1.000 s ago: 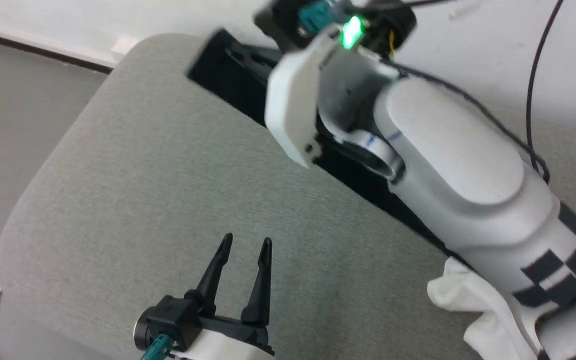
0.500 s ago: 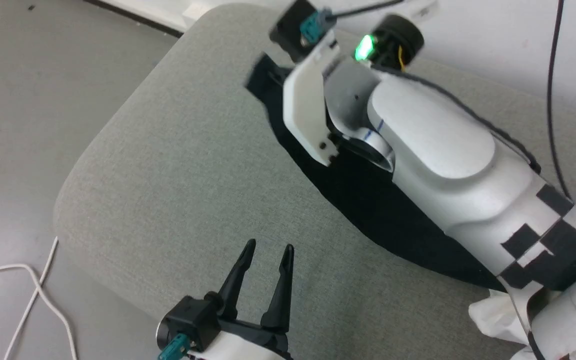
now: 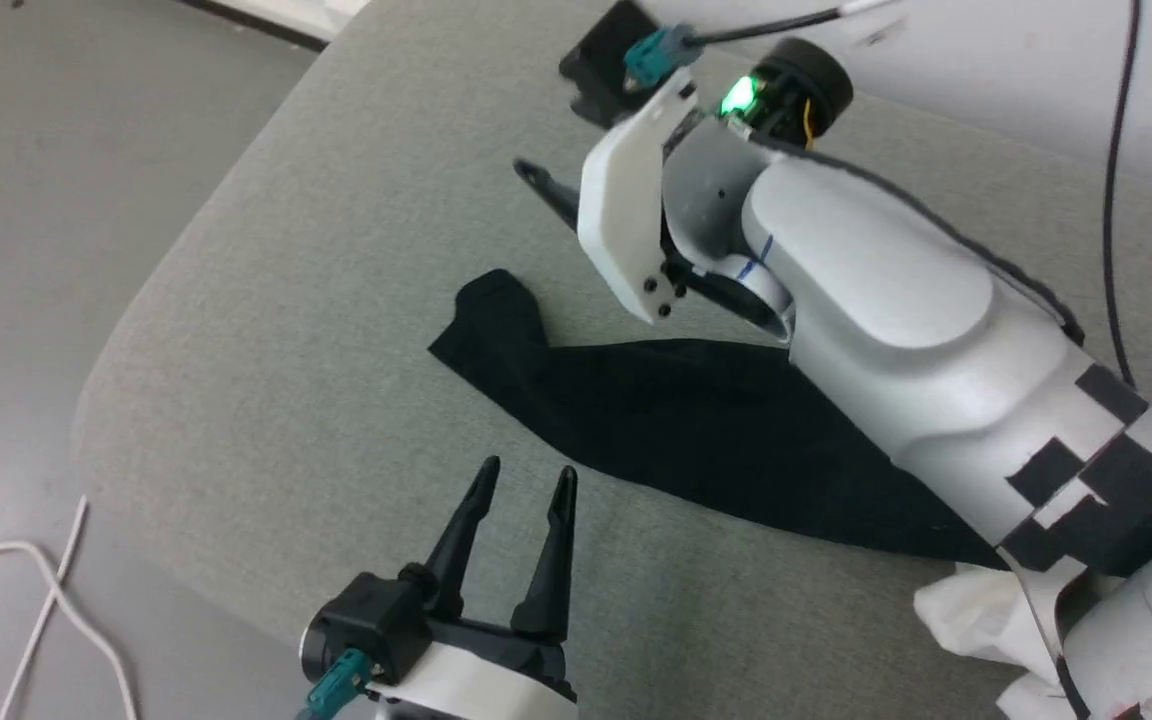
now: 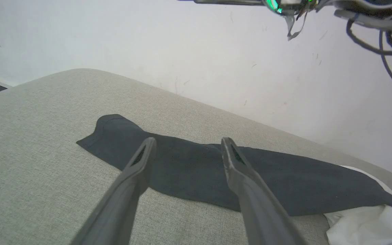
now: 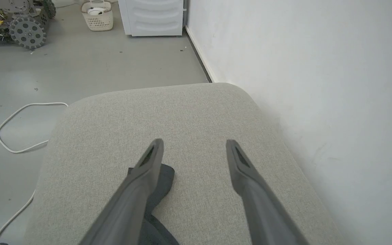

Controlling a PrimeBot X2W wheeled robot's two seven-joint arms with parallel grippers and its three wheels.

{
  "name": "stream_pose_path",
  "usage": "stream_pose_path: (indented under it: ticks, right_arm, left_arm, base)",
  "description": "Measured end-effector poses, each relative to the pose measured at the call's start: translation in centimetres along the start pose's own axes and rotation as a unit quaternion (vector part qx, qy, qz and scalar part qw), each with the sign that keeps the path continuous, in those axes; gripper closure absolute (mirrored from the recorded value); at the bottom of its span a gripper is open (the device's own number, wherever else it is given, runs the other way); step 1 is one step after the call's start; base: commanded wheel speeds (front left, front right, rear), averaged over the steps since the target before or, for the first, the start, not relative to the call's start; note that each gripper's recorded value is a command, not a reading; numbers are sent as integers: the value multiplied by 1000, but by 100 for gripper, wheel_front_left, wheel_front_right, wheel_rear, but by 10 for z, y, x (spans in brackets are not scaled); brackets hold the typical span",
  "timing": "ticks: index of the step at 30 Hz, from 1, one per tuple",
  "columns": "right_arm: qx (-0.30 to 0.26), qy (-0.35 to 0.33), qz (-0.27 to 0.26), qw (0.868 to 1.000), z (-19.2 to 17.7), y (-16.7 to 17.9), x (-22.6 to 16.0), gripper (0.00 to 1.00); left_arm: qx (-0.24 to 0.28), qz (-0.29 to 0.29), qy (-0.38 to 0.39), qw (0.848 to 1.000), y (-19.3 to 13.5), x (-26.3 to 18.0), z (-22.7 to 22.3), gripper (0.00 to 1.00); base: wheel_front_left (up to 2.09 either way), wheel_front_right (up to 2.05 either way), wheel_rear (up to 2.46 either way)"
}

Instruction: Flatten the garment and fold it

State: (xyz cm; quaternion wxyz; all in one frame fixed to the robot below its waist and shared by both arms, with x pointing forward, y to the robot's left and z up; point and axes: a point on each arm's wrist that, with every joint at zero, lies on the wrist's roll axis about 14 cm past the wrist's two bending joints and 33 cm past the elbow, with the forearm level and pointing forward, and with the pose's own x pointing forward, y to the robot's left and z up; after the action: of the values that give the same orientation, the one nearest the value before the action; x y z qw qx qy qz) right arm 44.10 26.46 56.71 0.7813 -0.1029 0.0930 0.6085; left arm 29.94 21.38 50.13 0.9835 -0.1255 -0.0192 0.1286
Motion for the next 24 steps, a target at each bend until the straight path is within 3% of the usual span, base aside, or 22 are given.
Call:
stream_pose_path:
  ticks: [7,14,18,21,24]
  right_arm:
    - [17,-106,-79,991,39,-48,-46,0]
    - [50,-166,-216,961,12,-117,-148,0]
    - [64,-185,-320,927,-27,-140,-232,0]
    - [64,-201,-408,888,-55,-137,-304,0]
    - [62,-205,-490,845,-78,-111,-364,0]
  left_arm:
    - [19,-27,-9,999,-9,6,3,0]
    - [18,-76,-6,997,-29,5,-2,0]
    - [18,-106,1,994,-43,3,-7,0]
    - [19,-128,1,992,-54,2,-8,0]
    - [18,-150,-2,988,-66,3,-7,0]
  base:
    - [0,0,0]
    - [0,0,0]
    - [0,0,0]
    - [0,0,0]
    - [0,0,0]
